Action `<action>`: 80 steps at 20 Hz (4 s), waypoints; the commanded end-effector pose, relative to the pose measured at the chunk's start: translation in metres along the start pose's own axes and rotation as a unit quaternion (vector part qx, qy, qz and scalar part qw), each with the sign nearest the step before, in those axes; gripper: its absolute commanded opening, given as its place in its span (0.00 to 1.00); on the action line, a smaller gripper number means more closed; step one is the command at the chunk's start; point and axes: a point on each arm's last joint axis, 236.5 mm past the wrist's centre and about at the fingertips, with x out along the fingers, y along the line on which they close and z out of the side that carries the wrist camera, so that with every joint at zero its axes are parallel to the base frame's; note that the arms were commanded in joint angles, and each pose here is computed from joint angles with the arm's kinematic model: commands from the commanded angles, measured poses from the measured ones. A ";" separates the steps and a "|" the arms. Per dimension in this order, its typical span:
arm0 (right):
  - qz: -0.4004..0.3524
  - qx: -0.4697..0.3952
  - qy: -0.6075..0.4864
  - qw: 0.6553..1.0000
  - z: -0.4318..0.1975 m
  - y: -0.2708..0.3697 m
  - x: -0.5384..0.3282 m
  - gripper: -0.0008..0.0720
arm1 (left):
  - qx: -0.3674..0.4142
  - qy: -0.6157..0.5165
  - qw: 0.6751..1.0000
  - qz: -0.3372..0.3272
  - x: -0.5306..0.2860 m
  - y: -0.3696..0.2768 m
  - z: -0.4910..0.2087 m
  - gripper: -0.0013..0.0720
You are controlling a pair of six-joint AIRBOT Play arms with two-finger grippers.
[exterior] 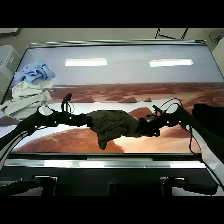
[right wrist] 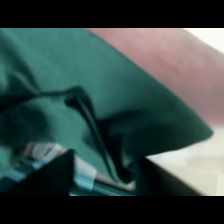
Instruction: Fold the clothes and pants, and hang the long-sleeved shirts on hangers.
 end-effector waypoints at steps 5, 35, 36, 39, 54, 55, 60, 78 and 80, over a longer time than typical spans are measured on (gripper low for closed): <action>-0.021 -0.147 -0.084 0.985 0.030 0.051 -0.068 0.06 | 0.137 -0.108 0.984 0.021 -0.086 -0.056 0.063 0.05; -0.043 -0.200 -0.469 0.859 0.169 0.184 -0.320 0.06 | 0.076 -0.155 0.982 0.073 -0.161 -0.024 0.092 0.05; -0.010 -0.168 -0.437 0.884 0.190 0.184 -0.282 0.06 | 0.040 -0.142 0.986 0.080 -0.129 0.006 0.092 0.05; 0.081 -0.076 -0.325 0.939 0.214 0.185 -0.184 0.06 | -0.042 -0.098 0.992 0.067 -0.062 0.050 0.087 0.05; -0.138 0.016 0.016 0.990 0.036 -0.062 -0.166 0.98 | -0.187 0.012 0.980 0.068 -0.113 0.155 0.049 1.00; -0.132 0.034 0.020 0.990 0.018 -0.070 -0.147 0.98 | -0.180 0.024 0.982 0.051 -0.099 0.150 0.038 1.00; -0.096 0.079 0.069 0.990 -0.067 -0.092 -0.082 0.97 | -0.153 0.024 0.988 0.024 -0.054 0.124 0.028 0.97; 0.039 0.153 -0.067 0.985 -0.027 -0.070 -0.025 0.24 | -0.129 -0.021 0.990 0.045 -0.041 0.103 0.050 0.05; 0.043 0.144 -0.139 0.979 0.012 -0.066 -0.043 0.06 | -0.126 -0.015 0.991 0.043 -0.042 0.101 0.047 0.05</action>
